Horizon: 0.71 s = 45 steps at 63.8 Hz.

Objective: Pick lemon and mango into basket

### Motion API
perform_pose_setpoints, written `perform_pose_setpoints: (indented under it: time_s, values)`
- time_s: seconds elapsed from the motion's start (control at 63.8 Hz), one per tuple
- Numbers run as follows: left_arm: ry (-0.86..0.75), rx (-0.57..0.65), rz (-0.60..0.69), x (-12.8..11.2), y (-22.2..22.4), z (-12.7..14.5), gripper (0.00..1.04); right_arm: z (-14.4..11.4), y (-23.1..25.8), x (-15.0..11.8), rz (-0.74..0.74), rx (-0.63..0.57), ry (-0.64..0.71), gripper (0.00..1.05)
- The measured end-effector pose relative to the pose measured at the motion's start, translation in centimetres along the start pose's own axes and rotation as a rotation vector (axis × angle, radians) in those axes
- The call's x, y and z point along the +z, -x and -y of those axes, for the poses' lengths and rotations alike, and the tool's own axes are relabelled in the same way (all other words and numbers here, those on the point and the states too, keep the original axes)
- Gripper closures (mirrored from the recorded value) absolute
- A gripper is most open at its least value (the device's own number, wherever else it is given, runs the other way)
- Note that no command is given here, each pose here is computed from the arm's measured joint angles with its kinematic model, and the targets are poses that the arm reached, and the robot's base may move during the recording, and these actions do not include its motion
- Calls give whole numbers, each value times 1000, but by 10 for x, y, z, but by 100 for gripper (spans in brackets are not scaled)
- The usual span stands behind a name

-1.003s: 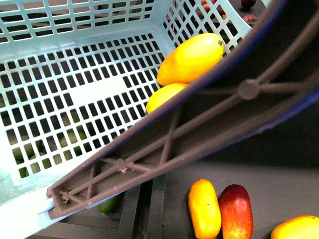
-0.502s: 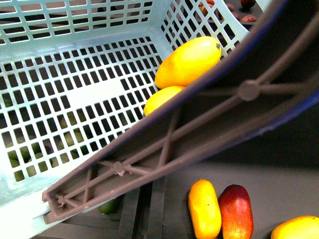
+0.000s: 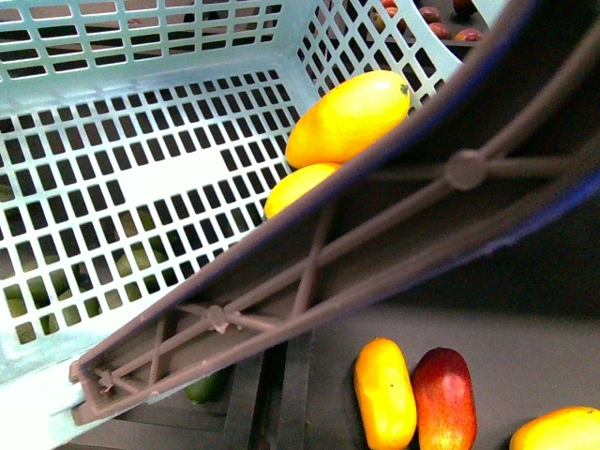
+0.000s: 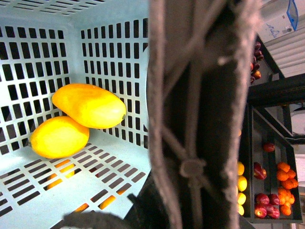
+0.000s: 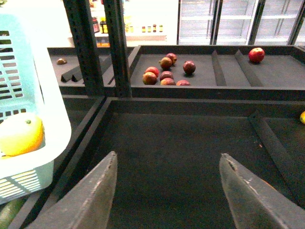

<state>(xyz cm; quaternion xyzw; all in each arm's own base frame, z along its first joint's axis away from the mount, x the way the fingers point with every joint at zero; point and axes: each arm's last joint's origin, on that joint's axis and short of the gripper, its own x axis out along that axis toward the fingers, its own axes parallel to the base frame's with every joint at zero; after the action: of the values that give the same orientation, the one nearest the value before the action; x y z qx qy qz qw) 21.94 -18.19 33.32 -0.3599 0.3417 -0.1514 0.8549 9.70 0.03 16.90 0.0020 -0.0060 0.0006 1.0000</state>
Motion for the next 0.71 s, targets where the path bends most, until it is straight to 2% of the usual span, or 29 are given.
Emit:
perform_pose_setpoints:
  time_s: [0.047, 0.094, 0.705]
  values:
    - [0, 0, 0, 0, 0, 0, 100, 0, 0, 0, 0, 0, 0, 11]
    - [0, 0, 0, 0, 0, 0, 100, 0, 0, 0, 0, 0, 0, 7]
    - [2, -5, -9, -1, 0, 1, 100, 0, 0, 0, 0, -1, 0, 9]
